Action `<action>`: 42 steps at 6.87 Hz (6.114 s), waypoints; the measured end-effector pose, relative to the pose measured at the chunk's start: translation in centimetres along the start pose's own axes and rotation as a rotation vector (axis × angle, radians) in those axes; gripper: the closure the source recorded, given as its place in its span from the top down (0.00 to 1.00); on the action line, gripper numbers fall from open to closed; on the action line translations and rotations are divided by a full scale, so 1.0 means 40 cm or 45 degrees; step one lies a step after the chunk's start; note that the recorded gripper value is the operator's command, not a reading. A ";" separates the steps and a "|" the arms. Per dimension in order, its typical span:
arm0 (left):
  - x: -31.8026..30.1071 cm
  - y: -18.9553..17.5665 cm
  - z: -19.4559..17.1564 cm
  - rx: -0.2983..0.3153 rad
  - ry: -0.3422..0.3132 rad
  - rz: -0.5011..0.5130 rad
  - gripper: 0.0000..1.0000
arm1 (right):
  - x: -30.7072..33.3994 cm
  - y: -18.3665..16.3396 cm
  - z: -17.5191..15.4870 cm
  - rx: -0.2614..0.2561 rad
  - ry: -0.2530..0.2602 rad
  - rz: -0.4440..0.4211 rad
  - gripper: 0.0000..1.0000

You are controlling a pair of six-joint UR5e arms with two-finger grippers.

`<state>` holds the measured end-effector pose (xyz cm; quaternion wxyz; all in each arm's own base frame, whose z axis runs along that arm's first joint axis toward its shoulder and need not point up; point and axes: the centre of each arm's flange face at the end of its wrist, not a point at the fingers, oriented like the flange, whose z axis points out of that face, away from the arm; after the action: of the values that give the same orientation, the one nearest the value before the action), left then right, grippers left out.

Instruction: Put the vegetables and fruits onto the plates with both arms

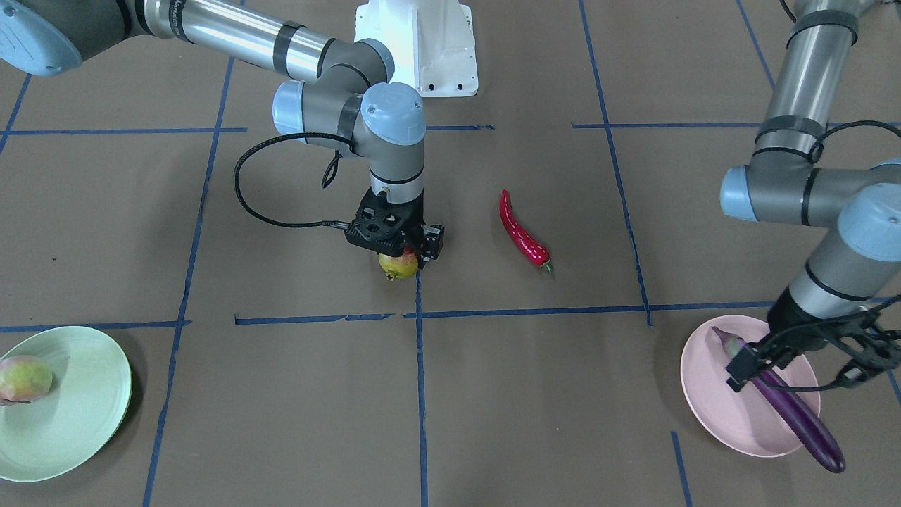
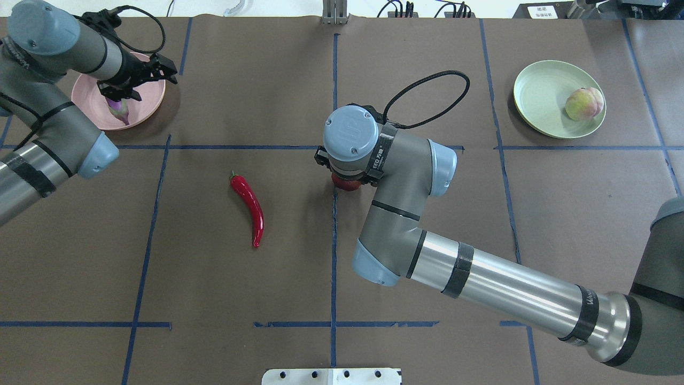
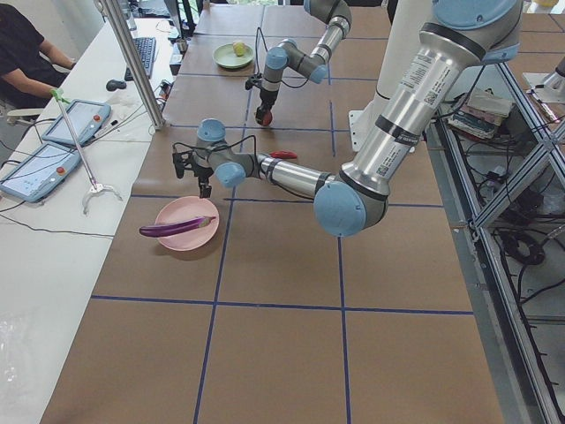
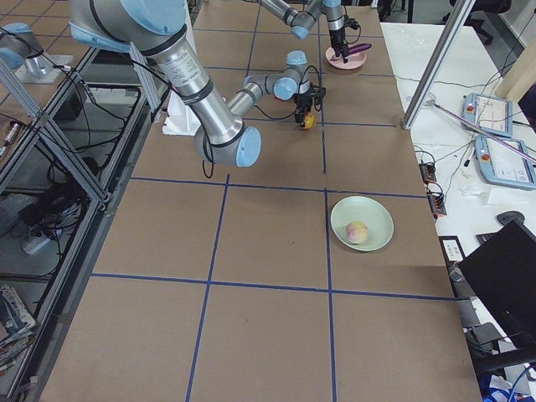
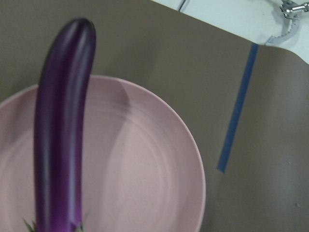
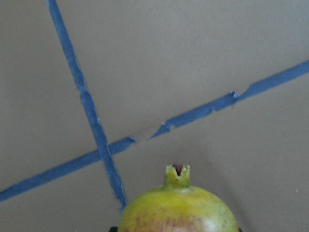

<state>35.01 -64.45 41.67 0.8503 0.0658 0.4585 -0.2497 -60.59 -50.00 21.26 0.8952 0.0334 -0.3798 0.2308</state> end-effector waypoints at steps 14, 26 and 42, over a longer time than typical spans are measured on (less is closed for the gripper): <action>0.249 0.674 -0.020 -0.185 -0.206 -0.149 0.83 | 0.909 -0.954 0.110 -0.105 0.255 -0.302 1.00; 0.135 0.071 -0.159 0.050 -0.221 -0.014 0.00 | 0.970 -0.697 -0.200 -0.151 -0.104 -0.315 1.00; -0.465 0.156 -0.694 -0.190 -0.233 0.756 1.00 | 1.725 -0.644 -0.514 -0.228 0.045 -0.623 1.00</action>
<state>8.85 -42.81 40.20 0.9263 0.1115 0.3578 0.0389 6.11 -41.38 57.62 0.9302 0.0410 -0.3637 -0.0264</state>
